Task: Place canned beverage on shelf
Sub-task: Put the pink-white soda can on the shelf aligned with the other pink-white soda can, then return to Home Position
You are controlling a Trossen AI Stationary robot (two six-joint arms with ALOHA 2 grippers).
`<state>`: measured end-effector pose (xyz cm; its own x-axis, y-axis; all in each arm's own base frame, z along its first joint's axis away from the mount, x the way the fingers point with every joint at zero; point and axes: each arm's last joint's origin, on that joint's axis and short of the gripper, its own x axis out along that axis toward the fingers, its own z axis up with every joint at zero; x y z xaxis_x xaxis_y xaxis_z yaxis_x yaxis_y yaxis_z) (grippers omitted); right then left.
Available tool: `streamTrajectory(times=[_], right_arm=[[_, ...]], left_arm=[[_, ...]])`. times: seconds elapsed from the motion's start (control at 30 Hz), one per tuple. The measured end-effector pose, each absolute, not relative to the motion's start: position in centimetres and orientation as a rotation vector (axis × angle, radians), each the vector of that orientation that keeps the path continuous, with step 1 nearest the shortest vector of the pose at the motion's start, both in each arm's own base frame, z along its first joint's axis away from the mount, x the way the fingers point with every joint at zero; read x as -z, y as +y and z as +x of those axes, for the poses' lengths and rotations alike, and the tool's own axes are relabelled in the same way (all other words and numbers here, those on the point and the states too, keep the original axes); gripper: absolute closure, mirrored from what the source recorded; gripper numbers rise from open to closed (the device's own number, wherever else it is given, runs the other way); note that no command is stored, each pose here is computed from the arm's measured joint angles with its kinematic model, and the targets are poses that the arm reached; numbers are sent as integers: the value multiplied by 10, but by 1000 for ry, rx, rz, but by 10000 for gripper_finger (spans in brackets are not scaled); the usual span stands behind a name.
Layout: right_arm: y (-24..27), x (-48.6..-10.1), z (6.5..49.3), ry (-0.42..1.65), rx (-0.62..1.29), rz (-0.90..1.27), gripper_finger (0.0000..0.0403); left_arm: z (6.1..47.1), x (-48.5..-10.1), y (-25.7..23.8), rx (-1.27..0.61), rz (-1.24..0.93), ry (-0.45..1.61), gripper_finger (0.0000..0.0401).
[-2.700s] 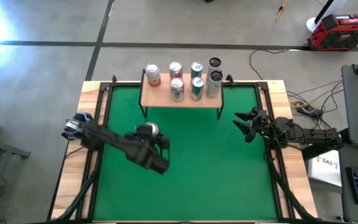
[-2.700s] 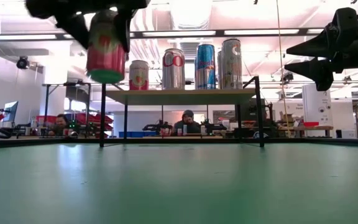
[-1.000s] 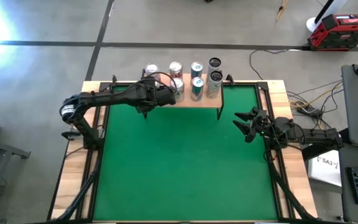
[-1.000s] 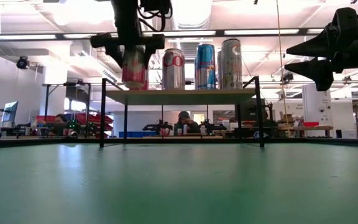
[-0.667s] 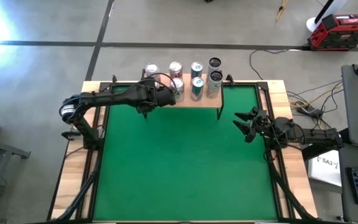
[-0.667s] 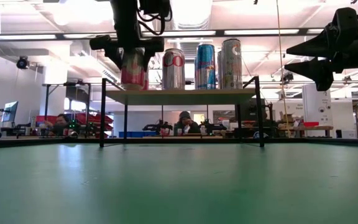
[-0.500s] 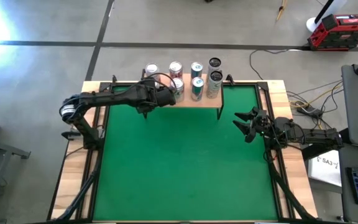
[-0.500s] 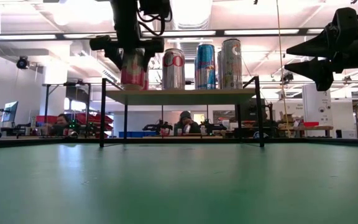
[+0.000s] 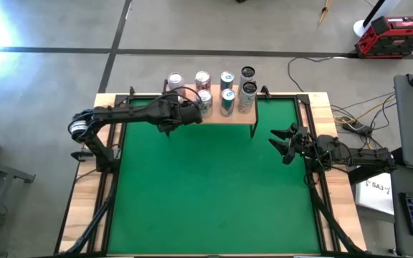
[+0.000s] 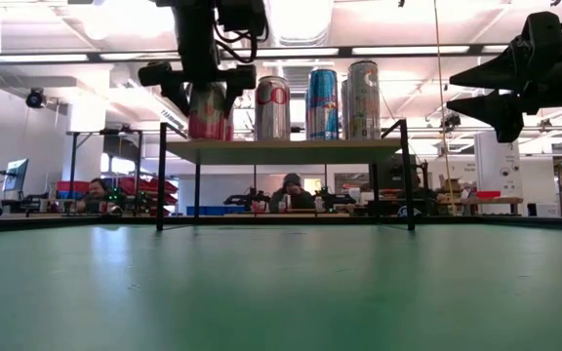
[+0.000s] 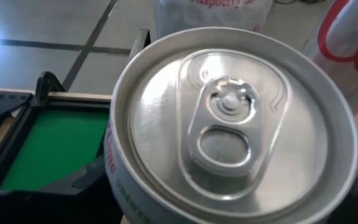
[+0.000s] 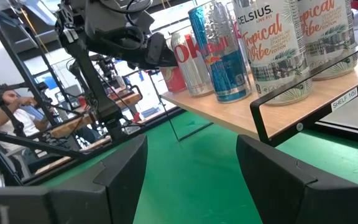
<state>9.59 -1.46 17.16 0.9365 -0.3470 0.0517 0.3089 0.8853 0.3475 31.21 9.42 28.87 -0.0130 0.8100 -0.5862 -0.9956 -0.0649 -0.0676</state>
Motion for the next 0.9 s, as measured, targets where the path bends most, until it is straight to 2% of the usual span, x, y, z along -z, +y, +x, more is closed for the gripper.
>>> streamTrajectory(times=[0.4,0.63,0.9], right_arm=[[-15,-172,96,-114,342,342,165],[-15,-172,96,-114,342,342,165],[-15,-171,96,-113,342,342,165]], left_arm=[[311,-289,92,-1561,-542,412,49],[308,-294,79,-1532,-539,421,8],[307,-298,51,-1438,-575,486,3]])
